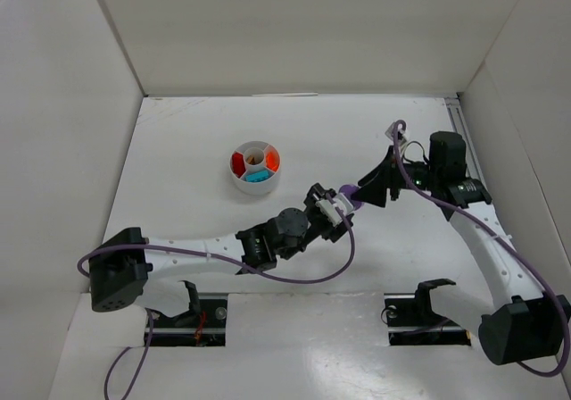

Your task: Sort the legos into containers by color

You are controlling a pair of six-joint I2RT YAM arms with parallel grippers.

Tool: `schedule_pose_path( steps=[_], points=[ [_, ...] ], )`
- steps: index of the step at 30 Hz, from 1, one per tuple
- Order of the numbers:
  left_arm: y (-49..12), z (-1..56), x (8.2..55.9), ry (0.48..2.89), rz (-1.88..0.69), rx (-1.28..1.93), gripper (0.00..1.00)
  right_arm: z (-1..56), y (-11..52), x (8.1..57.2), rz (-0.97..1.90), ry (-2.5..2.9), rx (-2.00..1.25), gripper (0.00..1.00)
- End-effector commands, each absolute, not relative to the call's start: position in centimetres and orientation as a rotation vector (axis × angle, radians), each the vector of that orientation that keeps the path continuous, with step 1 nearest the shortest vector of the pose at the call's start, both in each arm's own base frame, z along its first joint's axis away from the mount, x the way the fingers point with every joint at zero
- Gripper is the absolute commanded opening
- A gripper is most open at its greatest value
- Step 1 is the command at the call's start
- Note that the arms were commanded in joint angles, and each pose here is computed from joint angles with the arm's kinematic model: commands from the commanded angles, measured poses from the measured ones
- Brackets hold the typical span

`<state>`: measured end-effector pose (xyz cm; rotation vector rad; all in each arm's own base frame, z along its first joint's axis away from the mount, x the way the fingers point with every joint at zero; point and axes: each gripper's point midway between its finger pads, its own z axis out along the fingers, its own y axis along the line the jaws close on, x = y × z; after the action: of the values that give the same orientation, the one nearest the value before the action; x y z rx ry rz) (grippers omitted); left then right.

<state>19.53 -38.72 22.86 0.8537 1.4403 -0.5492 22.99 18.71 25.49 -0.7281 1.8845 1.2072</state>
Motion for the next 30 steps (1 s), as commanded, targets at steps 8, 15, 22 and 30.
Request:
schedule_pose_path(
  steps=[8,15,22,30],
  points=[
    [-39.4,25.7,19.5,1.361,-0.579,0.803,0.35,27.6,19.9,24.0,1.21,1.753,-0.783,0.38],
    [-38.3,24.7,20.0,1.41,-0.56,0.738,0.35,29.1,19.3,24.3,1.162,1.691,-0.826,0.08],
    [-36.6,23.5,19.9,1.472,-0.588,0.641,0.35,30.1,17.2,25.6,1.081,1.648,-0.823,0.06],
    [-33.1,23.5,22.6,1.651,-0.654,0.369,0.38,30.8,15.2,26.8,0.956,1.635,-0.868,0.06]
  ],
)
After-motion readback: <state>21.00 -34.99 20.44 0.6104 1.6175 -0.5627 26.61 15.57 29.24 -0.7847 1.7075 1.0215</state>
